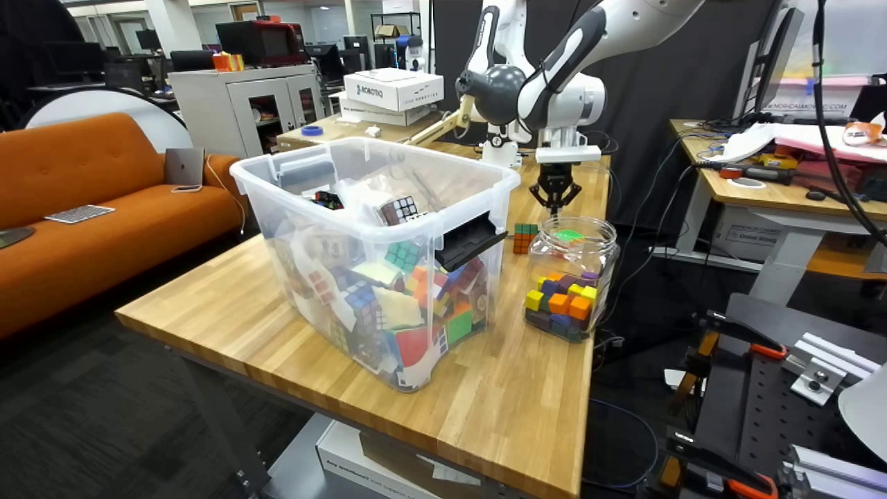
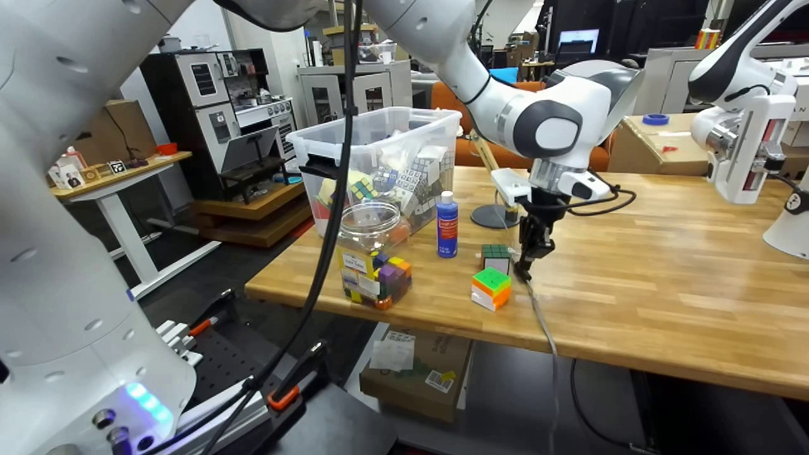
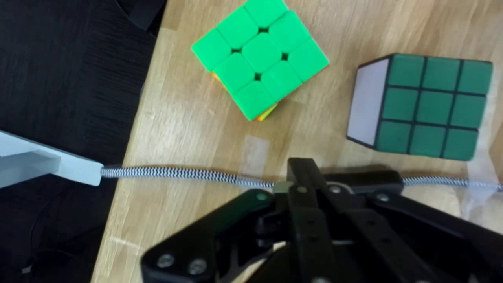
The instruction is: Turn off the lamp
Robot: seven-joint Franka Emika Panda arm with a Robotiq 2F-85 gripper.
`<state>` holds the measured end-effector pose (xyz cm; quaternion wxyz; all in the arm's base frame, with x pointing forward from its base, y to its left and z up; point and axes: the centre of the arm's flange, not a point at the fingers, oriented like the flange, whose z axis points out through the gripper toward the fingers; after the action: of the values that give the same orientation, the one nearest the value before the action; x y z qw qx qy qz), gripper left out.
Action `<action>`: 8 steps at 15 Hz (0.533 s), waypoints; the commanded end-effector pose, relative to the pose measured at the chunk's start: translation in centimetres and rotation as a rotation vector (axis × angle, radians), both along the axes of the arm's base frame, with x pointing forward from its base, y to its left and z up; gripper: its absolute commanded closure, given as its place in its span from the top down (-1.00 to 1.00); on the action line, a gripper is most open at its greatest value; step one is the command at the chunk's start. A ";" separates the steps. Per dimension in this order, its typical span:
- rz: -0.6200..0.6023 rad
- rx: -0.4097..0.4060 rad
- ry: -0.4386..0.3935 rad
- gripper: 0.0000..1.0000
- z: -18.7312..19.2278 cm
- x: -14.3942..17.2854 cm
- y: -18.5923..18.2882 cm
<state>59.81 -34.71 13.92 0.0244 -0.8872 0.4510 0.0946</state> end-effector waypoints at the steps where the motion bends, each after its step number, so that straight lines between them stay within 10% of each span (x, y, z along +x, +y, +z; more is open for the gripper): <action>1: 0.034 -0.050 -0.084 -1.00 4.8 -1.7 1.2; 8: 0.122 -0.088 -0.174 -1.00 12.7 -5.3 5.7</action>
<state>58.51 -31.81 24.34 0.0312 -0.9093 0.4147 0.0158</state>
